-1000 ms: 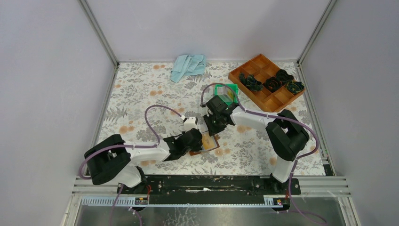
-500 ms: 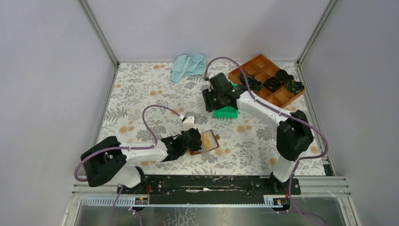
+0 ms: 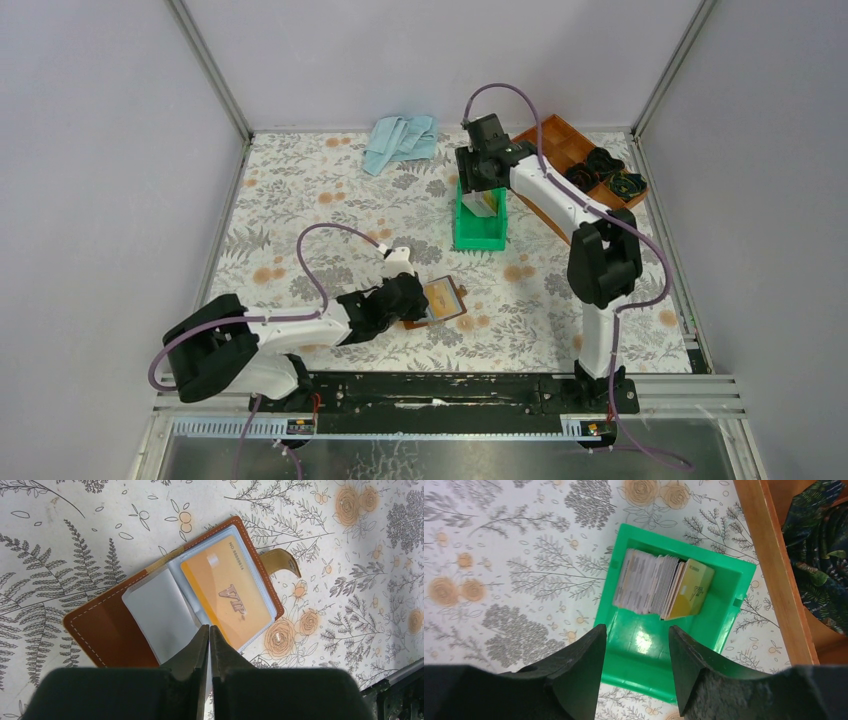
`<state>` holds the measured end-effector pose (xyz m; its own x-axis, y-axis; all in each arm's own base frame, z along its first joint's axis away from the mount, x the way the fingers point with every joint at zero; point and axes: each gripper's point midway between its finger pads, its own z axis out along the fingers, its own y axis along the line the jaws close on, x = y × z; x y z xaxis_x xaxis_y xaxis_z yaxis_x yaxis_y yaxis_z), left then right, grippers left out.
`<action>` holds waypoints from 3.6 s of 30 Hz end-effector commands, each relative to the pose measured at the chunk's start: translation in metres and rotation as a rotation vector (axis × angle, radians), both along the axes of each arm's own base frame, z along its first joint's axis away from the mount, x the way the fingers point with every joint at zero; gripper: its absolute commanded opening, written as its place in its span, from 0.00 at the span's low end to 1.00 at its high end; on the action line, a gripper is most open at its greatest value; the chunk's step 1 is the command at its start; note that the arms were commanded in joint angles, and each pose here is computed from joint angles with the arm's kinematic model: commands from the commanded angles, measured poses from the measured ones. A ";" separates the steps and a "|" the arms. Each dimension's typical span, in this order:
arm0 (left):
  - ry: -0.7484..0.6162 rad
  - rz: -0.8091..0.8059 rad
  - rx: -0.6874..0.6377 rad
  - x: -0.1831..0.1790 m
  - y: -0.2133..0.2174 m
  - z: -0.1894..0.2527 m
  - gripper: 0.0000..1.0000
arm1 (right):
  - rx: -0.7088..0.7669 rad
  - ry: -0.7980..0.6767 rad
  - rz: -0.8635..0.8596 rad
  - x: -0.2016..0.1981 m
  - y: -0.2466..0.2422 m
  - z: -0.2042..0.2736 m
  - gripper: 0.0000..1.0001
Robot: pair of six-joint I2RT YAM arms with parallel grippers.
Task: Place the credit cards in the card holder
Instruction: Insert the credit card into the card holder, then pick up the credit card from the storage box.
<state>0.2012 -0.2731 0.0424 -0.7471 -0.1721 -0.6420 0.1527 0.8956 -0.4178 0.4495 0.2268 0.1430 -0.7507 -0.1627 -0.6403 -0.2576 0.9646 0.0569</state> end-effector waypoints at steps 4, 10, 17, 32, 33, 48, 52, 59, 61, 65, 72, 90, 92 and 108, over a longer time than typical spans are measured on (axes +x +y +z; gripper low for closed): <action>-0.019 0.003 0.008 -0.003 0.008 0.001 0.14 | -0.056 0.006 -0.064 0.022 -0.023 -0.006 0.57; -0.019 0.001 0.007 -0.004 0.009 0.001 0.15 | -0.057 0.042 -0.081 0.024 -0.033 -0.023 0.57; -0.016 -0.001 0.010 -0.005 0.010 -0.002 0.15 | 0.065 0.087 -0.087 0.025 -0.029 -0.040 0.57; -0.016 0.000 0.012 -0.005 0.010 -0.003 0.15 | 0.190 0.168 -0.099 0.030 -0.027 -0.068 0.55; -0.016 -0.001 0.011 -0.005 0.009 -0.002 0.15 | 0.195 0.175 -0.098 0.029 -0.026 -0.070 0.55; -0.024 -0.002 0.005 -0.004 0.008 -0.001 0.15 | 0.224 0.203 -0.111 0.019 -0.027 -0.077 0.23; -0.027 -0.002 0.007 -0.004 0.009 0.000 0.15 | 0.225 0.180 -0.114 0.019 -0.029 -0.068 0.18; -0.030 0.001 0.000 -0.003 0.008 0.003 0.15 | 0.231 0.149 -0.118 0.017 -0.032 -0.052 0.17; -0.030 0.000 -0.001 -0.003 0.007 0.003 0.15 | 0.229 0.151 -0.117 0.015 -0.032 -0.052 0.17; -0.031 0.001 -0.003 -0.003 0.007 0.004 0.15 | 0.232 0.143 -0.116 0.013 -0.033 -0.047 0.16; -0.030 0.001 -0.003 -0.003 0.007 0.004 0.15 | 0.238 0.135 -0.117 0.013 -0.033 -0.043 0.17; -0.031 -0.003 -0.002 -0.002 0.006 0.004 0.15 | 0.252 0.122 -0.113 0.015 -0.031 -0.034 0.22; -0.032 -0.004 -0.002 -0.002 0.005 0.004 0.15 | 0.253 0.120 -0.114 0.015 -0.031 -0.033 0.22; -0.030 -0.006 -0.001 -0.002 0.004 0.004 0.14 | 0.285 0.109 -0.100 0.016 -0.025 -0.022 0.25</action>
